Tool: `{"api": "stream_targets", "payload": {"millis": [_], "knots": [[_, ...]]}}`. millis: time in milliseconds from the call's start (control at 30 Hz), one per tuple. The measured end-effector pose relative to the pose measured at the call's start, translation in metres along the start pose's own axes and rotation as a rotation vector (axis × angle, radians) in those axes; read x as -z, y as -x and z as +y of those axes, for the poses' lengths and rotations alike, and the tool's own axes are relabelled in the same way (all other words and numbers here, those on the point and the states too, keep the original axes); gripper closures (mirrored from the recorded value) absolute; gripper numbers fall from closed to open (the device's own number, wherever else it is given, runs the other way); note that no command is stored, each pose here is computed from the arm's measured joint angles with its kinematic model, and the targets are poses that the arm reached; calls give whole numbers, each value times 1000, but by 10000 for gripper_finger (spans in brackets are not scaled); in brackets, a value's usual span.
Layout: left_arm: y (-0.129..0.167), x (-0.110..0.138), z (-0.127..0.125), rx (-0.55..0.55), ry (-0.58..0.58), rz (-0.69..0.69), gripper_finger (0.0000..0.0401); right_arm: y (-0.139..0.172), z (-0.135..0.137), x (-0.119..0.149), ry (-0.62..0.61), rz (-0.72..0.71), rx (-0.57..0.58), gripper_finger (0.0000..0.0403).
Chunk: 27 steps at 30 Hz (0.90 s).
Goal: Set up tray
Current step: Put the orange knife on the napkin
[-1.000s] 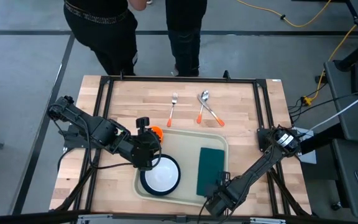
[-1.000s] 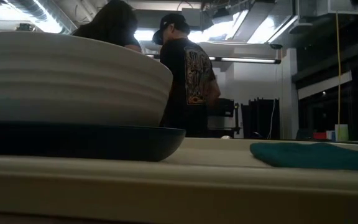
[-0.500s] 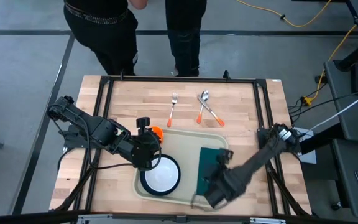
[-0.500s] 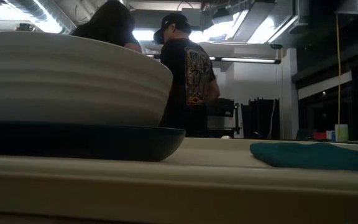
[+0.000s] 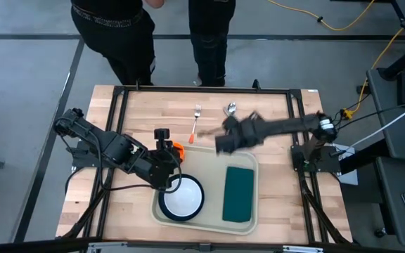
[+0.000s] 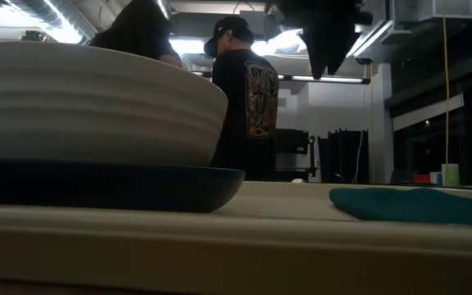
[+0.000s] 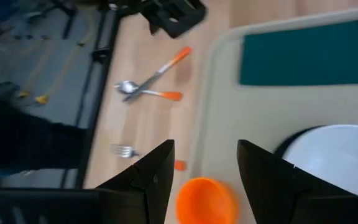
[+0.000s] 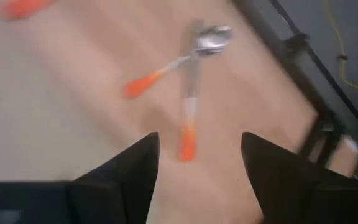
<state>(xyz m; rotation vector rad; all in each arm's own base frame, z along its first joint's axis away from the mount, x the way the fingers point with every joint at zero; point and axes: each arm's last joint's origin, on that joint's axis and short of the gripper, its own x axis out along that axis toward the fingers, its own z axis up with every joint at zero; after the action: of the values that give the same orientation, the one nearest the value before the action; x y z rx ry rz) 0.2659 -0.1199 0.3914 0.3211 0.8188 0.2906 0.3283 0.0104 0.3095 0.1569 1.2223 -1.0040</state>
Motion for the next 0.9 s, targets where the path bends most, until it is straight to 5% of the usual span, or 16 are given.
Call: {"api": "stream_targets", "payload": {"millis": [267, 467, 900], "knots": [[-11, 2, 17, -84, 11, 56, 232, -81, -57, -45, -68, 99, -6, 172], [-15, 8, 31, -125, 65, 128, 232, -137, -67, -43, -153, 179, -98, 172], [-17, 14, 57, -215, 64, 184, 232, -166, -62, -25, -151, 269, -229, 172]]}}
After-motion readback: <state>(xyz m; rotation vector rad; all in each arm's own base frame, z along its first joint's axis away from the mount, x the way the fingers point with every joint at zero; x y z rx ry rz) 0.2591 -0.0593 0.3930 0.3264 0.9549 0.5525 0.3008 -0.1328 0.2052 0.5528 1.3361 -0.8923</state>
